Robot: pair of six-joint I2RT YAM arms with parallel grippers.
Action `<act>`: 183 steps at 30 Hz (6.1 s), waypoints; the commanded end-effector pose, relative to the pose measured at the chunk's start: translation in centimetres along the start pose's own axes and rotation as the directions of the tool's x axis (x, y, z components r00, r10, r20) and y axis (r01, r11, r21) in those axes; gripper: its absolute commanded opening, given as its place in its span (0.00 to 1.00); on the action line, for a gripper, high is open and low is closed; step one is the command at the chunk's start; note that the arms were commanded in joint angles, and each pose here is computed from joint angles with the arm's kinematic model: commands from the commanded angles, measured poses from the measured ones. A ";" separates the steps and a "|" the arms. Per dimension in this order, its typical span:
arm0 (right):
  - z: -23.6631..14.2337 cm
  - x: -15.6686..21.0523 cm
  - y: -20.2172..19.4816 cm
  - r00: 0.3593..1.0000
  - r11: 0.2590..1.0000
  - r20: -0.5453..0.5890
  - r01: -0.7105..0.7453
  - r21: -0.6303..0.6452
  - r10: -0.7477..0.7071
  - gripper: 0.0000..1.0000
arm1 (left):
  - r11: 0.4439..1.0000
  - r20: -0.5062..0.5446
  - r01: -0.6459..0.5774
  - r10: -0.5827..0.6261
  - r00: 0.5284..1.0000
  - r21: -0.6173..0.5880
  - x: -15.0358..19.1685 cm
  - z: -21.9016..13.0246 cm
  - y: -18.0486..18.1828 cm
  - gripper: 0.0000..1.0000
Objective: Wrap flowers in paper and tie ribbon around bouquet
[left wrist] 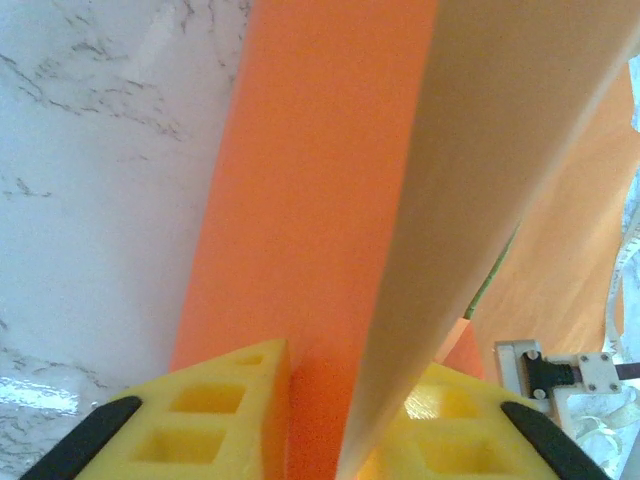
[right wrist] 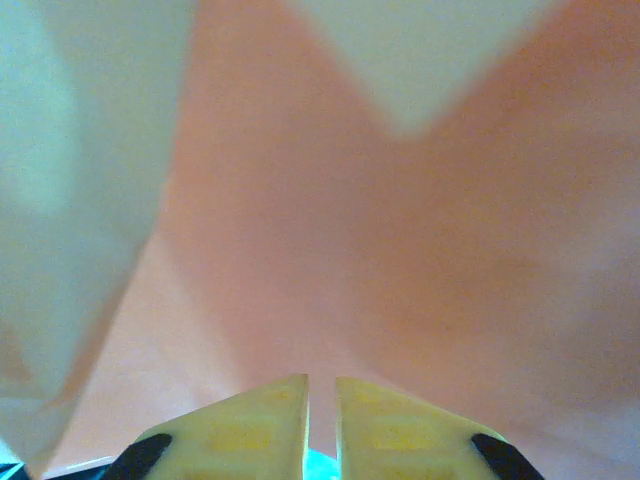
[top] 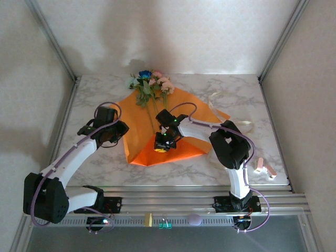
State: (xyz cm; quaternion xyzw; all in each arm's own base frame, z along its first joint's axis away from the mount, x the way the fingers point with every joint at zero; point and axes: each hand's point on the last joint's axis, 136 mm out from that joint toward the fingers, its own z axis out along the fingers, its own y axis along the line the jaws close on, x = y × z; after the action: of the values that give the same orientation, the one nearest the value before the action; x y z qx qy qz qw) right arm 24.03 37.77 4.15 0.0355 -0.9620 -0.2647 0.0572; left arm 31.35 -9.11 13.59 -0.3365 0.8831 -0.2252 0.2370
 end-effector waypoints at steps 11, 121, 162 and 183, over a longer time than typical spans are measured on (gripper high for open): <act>5.5 3.2 -0.9 0.991 0.999 -0.127 -0.048 0.024 0.051 0.06 | 0.979 -0.013 -0.051 0.055 0.998 0.197 -0.5 -3.0 -6.4 0.23; 2.1 6.8 -7.8 0.986 0.979 -0.063 -0.147 0.138 0.157 0.00 | 0.991 -0.317 0.017 -0.059 0.946 -0.134 9.0 14.1 3.2 0.16; -9.6 1.6 2.4 0.985 0.992 0.172 0.000 -0.126 0.022 0.19 | 0.995 -0.341 0.095 -0.085 0.936 0.013 5.9 6.2 -4.5 0.38; -5.6 -1.7 0.4 0.952 0.956 0.163 -0.226 -0.188 0.257 0.32 | 0.994 -0.414 -0.001 -0.045 0.909 -0.110 13.0 7.2 -0.6 0.38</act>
State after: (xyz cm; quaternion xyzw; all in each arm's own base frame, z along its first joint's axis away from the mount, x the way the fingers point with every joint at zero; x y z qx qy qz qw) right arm 26.38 35.52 10.72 -0.0968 -0.9297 -0.3547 -0.0233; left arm 28.64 -21.34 5.54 -0.2970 0.9163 -0.2676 0.0254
